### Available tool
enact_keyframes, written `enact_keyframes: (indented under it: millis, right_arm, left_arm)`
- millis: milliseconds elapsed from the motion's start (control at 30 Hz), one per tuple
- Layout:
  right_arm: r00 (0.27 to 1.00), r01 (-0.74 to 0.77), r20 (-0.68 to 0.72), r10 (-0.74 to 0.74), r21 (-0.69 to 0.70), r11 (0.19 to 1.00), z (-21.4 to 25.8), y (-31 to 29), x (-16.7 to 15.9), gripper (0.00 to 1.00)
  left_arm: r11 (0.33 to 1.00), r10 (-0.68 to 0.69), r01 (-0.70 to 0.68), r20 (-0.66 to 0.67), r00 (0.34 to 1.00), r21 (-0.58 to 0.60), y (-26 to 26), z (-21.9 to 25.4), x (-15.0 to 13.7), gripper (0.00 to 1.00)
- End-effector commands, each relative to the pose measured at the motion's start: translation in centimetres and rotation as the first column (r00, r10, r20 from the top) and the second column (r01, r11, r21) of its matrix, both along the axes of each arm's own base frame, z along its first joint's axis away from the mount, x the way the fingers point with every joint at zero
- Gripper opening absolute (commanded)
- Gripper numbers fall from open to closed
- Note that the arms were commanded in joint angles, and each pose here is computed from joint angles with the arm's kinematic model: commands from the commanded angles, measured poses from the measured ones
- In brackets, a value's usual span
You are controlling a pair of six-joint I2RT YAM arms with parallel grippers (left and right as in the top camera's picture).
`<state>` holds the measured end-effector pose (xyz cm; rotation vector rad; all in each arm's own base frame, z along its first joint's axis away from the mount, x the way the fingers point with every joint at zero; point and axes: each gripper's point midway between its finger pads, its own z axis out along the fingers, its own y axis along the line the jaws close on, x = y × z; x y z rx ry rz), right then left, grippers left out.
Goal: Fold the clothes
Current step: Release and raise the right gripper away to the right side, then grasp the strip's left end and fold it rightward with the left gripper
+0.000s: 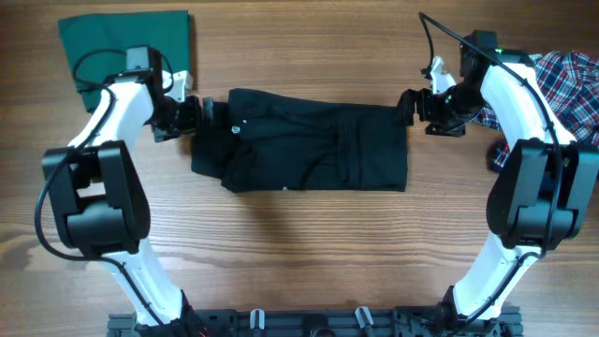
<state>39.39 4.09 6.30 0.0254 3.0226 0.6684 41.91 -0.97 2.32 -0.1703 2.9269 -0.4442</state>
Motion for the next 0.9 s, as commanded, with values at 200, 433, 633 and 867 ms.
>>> enact_keyframes:
  millis: [200, 433, 633, 867]
  right_arm:
    - [0.975, 0.22, 0.038, -0.218, -0.064, 0.973, 1.0, -5.8, 1.5, 1.0]
    - [0.969, 0.245, 0.036, -0.244, -0.058, 0.968, 1.0, -7.3, 1.3, 1.0]
    - [0.971, 0.239, 0.039, -0.237, -0.058, 0.969, 1.0, -7.3, 1.3, 1.0]
    - [0.972, 0.232, 0.044, -0.23, -0.037, 0.972, 1.2, -7.0, 1.5, 1.0]
  left_arm:
    - [0.979, -0.081, 0.086, 0.038, 0.996, -0.183, -1.6, -0.6, 0.0, 1.0]
    - [0.964, -0.086, 0.081, -0.008, 0.996, -0.255, -2.6, -2.1, -0.6, 1.0]
    - [0.952, -0.109, 0.072, -0.11, 0.988, -0.298, -3.3, -3.8, -2.8, 1.0]
    - [0.947, -0.117, 0.049, -0.197, 0.974, -0.317, -3.6, -4.2, -4.7, 1.0]
